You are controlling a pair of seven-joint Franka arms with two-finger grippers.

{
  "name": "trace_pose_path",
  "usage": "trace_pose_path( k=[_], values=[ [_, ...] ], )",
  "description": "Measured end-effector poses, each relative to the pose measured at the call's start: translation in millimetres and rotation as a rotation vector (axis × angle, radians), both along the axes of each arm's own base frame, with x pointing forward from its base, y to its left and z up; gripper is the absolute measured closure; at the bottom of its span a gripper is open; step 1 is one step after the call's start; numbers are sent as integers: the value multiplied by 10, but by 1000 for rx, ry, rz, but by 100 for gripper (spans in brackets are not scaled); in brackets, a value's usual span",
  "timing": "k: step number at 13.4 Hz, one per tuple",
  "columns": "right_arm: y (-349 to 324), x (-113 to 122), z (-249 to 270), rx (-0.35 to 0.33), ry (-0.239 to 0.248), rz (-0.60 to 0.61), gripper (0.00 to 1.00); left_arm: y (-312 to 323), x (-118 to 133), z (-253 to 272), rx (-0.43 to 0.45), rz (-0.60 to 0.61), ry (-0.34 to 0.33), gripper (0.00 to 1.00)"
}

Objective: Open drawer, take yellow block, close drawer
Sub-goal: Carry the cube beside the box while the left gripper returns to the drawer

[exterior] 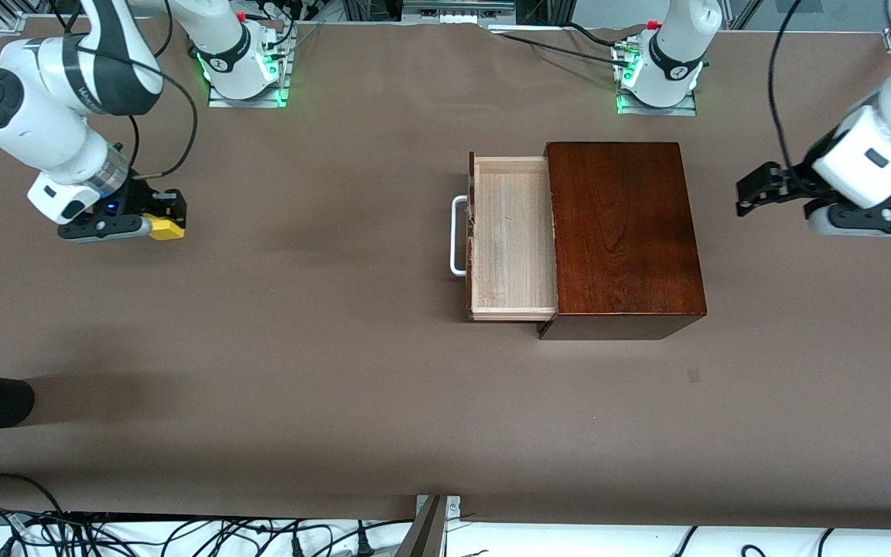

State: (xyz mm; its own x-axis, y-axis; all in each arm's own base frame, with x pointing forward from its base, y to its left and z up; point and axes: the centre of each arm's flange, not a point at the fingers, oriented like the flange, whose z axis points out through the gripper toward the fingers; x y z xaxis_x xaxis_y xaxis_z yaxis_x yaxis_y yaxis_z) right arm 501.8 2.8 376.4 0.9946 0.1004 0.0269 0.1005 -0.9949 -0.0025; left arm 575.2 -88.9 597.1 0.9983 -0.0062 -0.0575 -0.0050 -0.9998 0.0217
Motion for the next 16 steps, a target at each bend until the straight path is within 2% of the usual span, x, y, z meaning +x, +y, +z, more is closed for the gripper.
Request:
trace_pose_path(
  k=[3,5,9,12,14,16],
  values=[
    [-179,-108,-334,0,-57,-38,44,-711,-86,-129,15,47,24,0],
    [-221,-202,-596,-16,-74,-47,44,-1224,-214,-207,30,92,36,0],
    [-290,-251,-912,-70,-72,-39,44,-2173,-500,-486,75,192,62,0],
    [-354,-252,-1040,-101,-71,-39,44,-2814,-616,-704,103,296,59,0],
    [-412,-259,-1083,-110,-64,-45,44,-3212,-679,-930,116,359,51,0],
    [-507,-272,-1119,-92,-55,-56,44,-3551,-717,-1207,111,421,32,0]
  ],
)
